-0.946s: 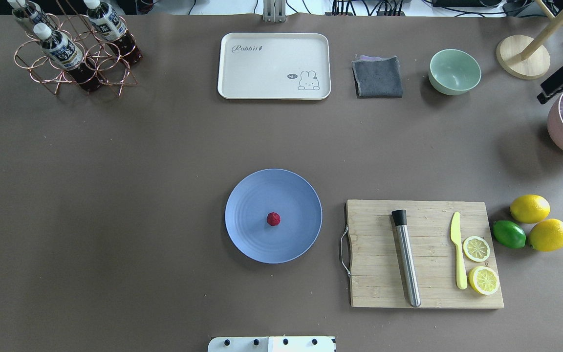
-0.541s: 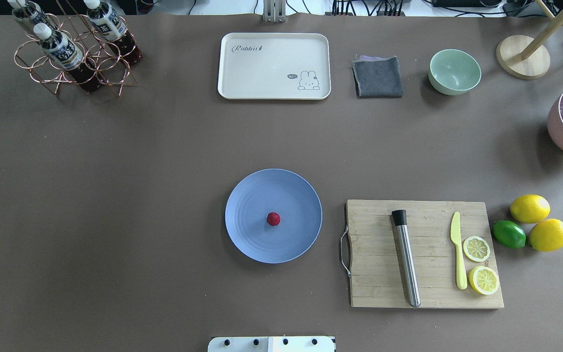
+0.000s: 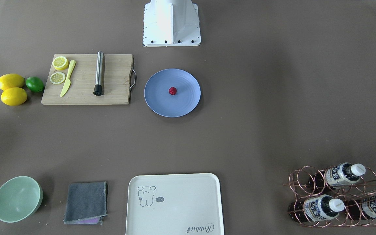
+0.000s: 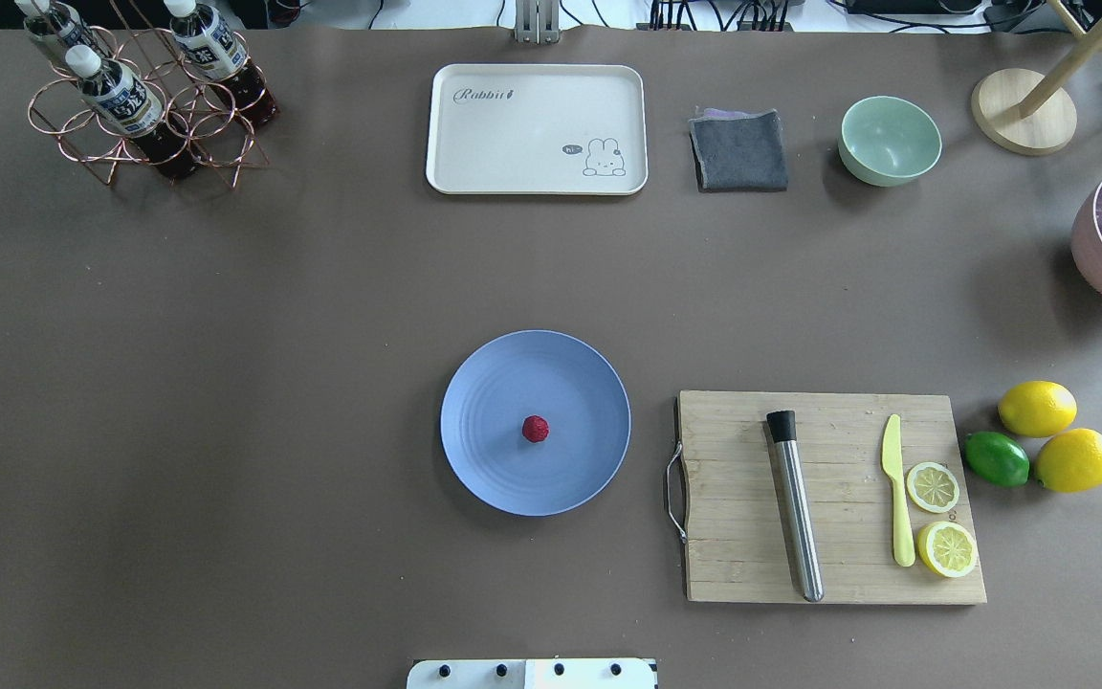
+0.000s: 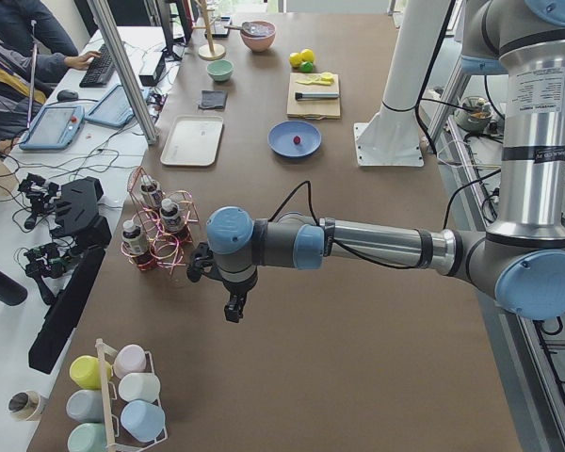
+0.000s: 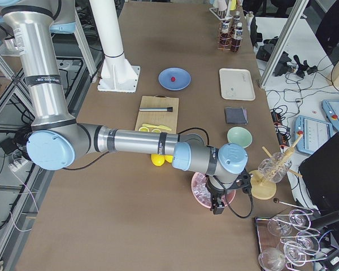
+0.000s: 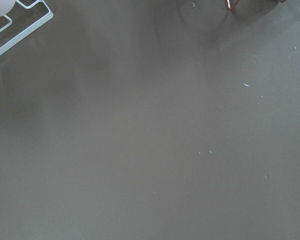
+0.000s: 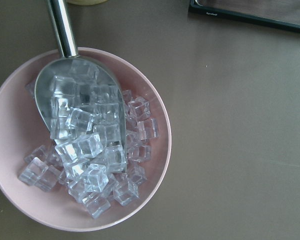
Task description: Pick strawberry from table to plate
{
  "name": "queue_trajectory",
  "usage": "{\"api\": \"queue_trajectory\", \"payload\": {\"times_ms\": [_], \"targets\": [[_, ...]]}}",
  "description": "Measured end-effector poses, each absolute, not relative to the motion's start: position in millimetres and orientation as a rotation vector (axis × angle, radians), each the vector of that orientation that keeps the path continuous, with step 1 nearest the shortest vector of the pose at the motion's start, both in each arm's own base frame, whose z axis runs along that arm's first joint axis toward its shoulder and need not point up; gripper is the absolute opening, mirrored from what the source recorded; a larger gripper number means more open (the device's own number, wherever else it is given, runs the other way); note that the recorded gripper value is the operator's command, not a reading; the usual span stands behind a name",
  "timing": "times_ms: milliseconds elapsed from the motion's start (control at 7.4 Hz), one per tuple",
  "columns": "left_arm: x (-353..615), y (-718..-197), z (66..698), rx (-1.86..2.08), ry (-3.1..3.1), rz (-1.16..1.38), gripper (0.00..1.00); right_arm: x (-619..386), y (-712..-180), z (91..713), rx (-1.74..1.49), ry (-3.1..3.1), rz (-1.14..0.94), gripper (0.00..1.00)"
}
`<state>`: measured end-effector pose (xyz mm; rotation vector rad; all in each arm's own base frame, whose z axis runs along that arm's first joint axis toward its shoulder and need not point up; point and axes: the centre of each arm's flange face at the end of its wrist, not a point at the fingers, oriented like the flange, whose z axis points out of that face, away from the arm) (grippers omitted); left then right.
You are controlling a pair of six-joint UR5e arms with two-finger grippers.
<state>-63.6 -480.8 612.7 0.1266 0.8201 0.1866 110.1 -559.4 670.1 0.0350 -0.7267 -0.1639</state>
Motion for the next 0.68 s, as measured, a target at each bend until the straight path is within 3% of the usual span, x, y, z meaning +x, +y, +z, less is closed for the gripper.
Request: {"api": "queue_trajectory", "payload": {"times_ms": [676], "targets": [[-90.8, -473.5, 613.6, 0.112, 0.816, 0.186, 0.97, 108.1, -562.8, 658.7, 0.051, -0.733, -0.169, 1.00]]}}
